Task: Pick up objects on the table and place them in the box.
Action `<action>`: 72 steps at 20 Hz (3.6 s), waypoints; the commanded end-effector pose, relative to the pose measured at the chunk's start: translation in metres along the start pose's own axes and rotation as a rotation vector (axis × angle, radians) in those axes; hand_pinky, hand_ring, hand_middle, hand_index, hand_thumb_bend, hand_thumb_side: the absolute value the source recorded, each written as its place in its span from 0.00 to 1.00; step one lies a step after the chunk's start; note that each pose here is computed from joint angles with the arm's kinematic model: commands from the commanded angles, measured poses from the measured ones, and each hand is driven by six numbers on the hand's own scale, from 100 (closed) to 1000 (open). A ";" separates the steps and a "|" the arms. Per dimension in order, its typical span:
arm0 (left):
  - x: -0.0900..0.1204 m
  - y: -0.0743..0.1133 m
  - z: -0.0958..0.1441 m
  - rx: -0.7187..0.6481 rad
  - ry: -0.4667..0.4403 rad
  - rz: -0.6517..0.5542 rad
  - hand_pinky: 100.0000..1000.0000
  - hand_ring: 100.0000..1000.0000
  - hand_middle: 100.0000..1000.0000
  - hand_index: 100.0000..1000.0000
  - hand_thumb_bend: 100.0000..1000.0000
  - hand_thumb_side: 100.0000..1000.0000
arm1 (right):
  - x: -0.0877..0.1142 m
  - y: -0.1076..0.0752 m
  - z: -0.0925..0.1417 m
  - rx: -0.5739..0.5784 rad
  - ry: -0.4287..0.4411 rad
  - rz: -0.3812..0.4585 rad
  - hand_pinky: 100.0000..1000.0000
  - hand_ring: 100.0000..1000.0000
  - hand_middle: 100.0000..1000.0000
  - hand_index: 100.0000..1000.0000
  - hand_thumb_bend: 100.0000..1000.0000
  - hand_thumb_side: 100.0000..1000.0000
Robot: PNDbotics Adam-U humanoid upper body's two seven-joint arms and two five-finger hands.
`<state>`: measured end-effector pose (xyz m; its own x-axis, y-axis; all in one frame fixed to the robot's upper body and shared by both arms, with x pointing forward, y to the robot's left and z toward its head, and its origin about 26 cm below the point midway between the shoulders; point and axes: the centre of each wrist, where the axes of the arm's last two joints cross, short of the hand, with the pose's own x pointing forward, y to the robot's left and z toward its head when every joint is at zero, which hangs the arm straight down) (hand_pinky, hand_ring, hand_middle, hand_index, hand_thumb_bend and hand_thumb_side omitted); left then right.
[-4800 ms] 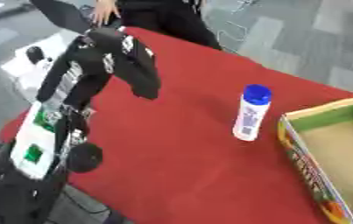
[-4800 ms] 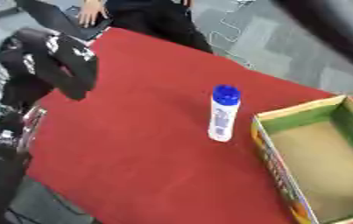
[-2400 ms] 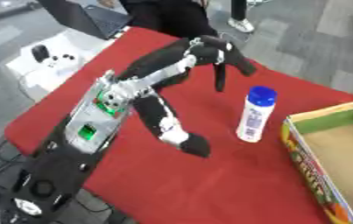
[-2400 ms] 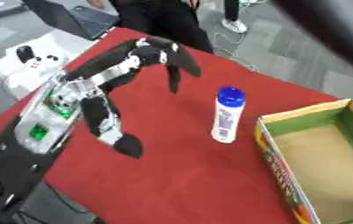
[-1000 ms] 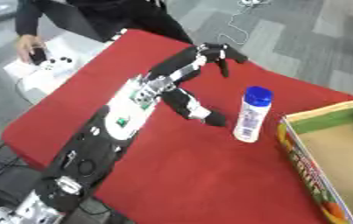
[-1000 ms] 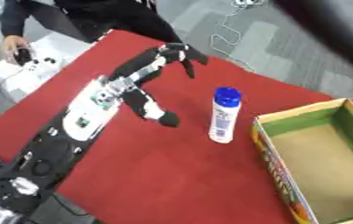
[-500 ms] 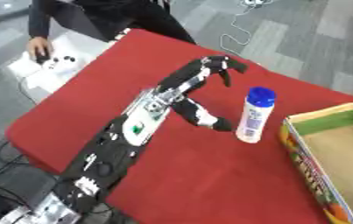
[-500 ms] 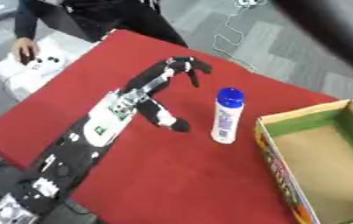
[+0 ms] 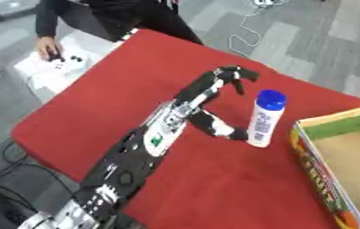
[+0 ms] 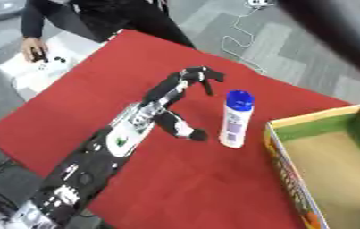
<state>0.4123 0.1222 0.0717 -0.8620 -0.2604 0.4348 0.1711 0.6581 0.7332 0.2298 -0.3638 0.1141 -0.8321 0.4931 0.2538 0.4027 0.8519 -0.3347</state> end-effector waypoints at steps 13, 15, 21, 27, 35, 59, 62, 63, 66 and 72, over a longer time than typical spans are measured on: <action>0.000 -0.009 -0.009 -0.038 -0.021 -0.028 0.62 0.52 0.70 0.87 0.70 0.84 | 0.001 -0.004 -0.010 0.053 -0.028 0.011 0.00 0.20 0.25 0.32 0.03 0.92; -0.001 -0.008 -0.008 -0.036 -0.018 -0.033 0.62 0.52 0.70 0.87 0.70 0.84 | 0.001 -0.004 -0.010 0.053 -0.027 0.011 0.00 0.20 0.25 0.32 0.03 0.92; -0.004 0.009 -0.012 -0.015 -0.020 -0.069 0.63 0.52 0.69 0.87 0.71 0.83 | 0.001 -0.005 -0.010 0.055 -0.024 0.011 0.00 0.20 0.25 0.32 0.03 0.92; -0.016 0.028 -0.019 -0.032 0.013 -0.090 0.62 0.51 0.68 0.87 0.68 0.82 | 0.001 -0.005 -0.010 0.053 -0.021 0.008 0.00 0.20 0.25 0.32 0.03 0.92; -0.031 0.019 -0.017 -0.127 0.036 -0.058 0.62 0.50 0.68 0.87 0.66 0.91 | 0.000 -0.003 -0.015 0.053 -0.033 -0.008 0.00 0.20 0.25 0.32 0.03 0.92; -0.042 0.007 -0.014 -0.223 0.035 -0.100 0.65 0.51 0.69 0.88 0.66 0.95 | -0.001 0.001 -0.024 0.063 -0.046 -0.046 0.00 0.20 0.26 0.33 0.03 0.92; -0.042 0.007 -0.014 -0.227 0.037 -0.108 0.66 0.51 0.69 0.88 0.66 0.96 | -0.001 0.001 -0.025 0.066 -0.045 -0.048 0.00 0.20 0.26 0.33 0.03 0.93; -0.042 0.007 -0.014 -0.227 0.037 -0.111 0.66 0.51 0.69 0.88 0.66 0.96 | -0.001 0.001 -0.025 0.067 -0.044 -0.049 0.00 0.20 0.26 0.33 0.03 0.93; -0.044 0.009 -0.013 -0.229 0.045 -0.125 0.67 0.51 0.71 0.88 0.66 0.96 | -0.001 0.000 -0.025 0.071 -0.041 -0.048 0.00 0.20 0.26 0.33 0.03 0.93; -0.050 0.016 -0.011 -0.235 0.076 -0.162 0.67 0.51 0.72 0.88 0.65 0.95 | -0.002 0.001 -0.026 0.073 -0.044 -0.057 0.00 0.20 0.26 0.32 0.03 0.93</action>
<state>0.4563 0.1351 0.0524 -0.8395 -0.3992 0.3687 0.1877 0.4238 0.8861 0.2410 -0.3579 0.1260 -0.8582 0.4366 0.2698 0.3275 0.8706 -0.3672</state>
